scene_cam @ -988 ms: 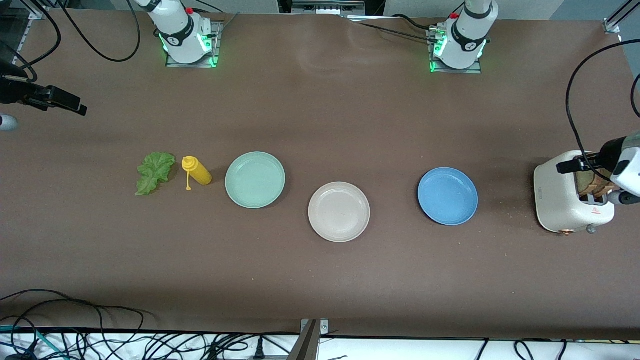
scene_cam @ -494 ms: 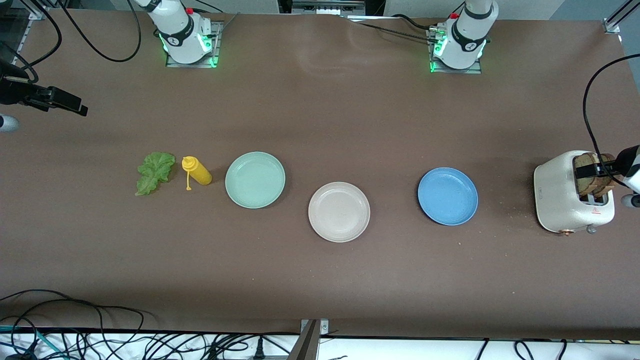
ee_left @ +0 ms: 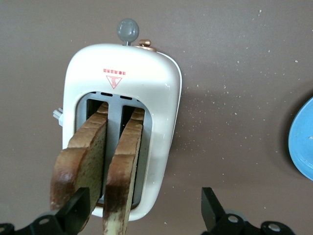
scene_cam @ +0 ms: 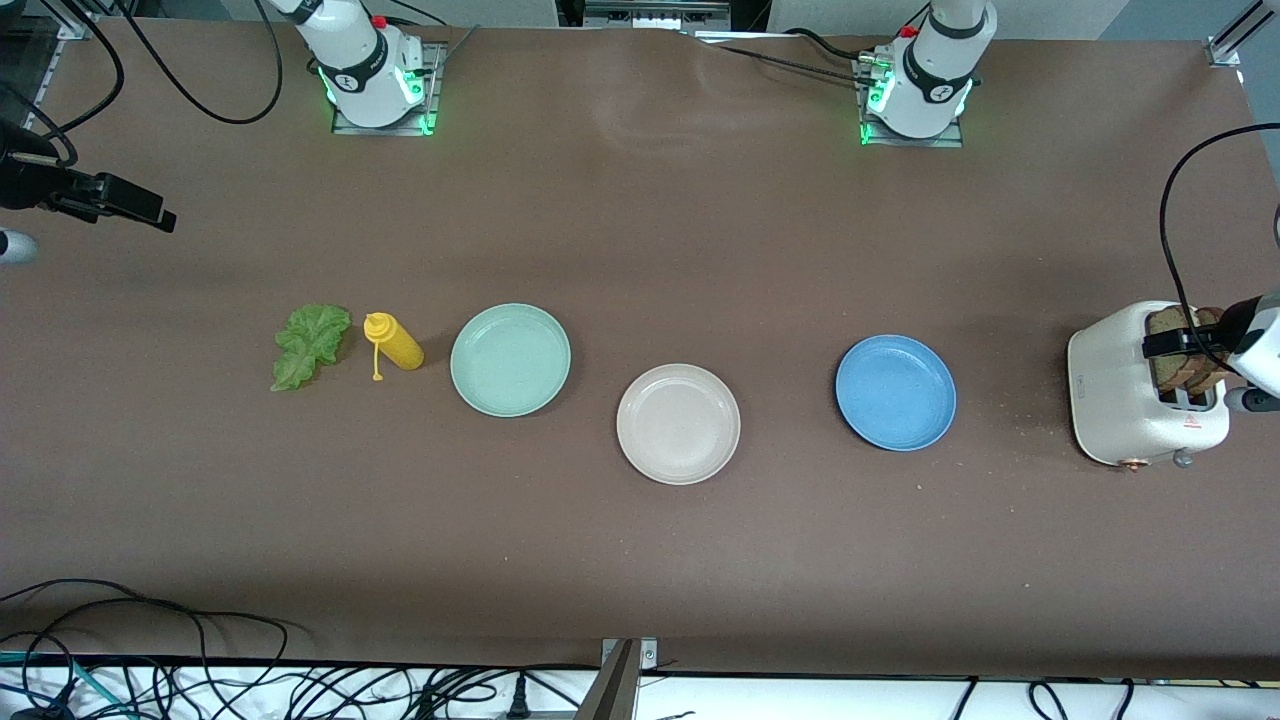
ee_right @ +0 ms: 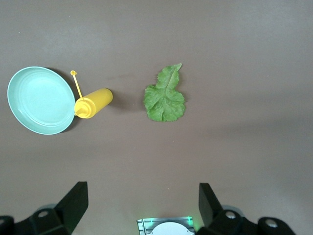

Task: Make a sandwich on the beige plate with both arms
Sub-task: 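Move the left gripper over the bread slices in the white toaster, then lower the left gripper and grasp one bread slice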

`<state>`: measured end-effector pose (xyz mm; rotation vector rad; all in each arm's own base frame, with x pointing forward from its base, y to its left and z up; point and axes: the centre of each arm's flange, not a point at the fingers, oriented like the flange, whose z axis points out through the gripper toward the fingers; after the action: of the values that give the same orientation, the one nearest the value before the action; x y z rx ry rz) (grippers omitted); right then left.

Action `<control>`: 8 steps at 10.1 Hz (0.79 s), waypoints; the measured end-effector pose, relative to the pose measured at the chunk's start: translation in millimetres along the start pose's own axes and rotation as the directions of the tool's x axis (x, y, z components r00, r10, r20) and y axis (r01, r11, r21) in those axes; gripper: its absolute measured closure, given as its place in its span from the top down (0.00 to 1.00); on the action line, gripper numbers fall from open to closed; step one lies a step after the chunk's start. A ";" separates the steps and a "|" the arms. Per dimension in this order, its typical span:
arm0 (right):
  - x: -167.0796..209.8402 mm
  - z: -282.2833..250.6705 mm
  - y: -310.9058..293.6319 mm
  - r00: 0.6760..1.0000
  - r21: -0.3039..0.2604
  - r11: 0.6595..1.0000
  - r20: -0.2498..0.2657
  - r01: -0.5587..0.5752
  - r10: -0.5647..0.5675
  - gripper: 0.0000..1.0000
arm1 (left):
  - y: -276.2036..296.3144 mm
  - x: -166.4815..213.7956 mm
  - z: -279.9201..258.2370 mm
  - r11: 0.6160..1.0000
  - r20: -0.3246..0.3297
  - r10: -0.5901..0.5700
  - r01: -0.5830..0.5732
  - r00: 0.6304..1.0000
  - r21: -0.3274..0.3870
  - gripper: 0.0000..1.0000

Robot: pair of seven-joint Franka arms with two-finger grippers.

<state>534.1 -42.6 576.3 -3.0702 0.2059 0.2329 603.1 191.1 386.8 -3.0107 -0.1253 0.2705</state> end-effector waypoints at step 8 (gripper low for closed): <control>0.4 -0.2 -0.2 1.000 0.000 1.000 -0.003 0.000 0.000 1.00 | -32.4 -16.5 26.8 1.000 0.021 0.019 -0.019 1.000 -0.018 0.28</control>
<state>534.5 -42.5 576.4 -3.0704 0.2056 0.2285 579.7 224.5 367.5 -3.0283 -0.1014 0.3047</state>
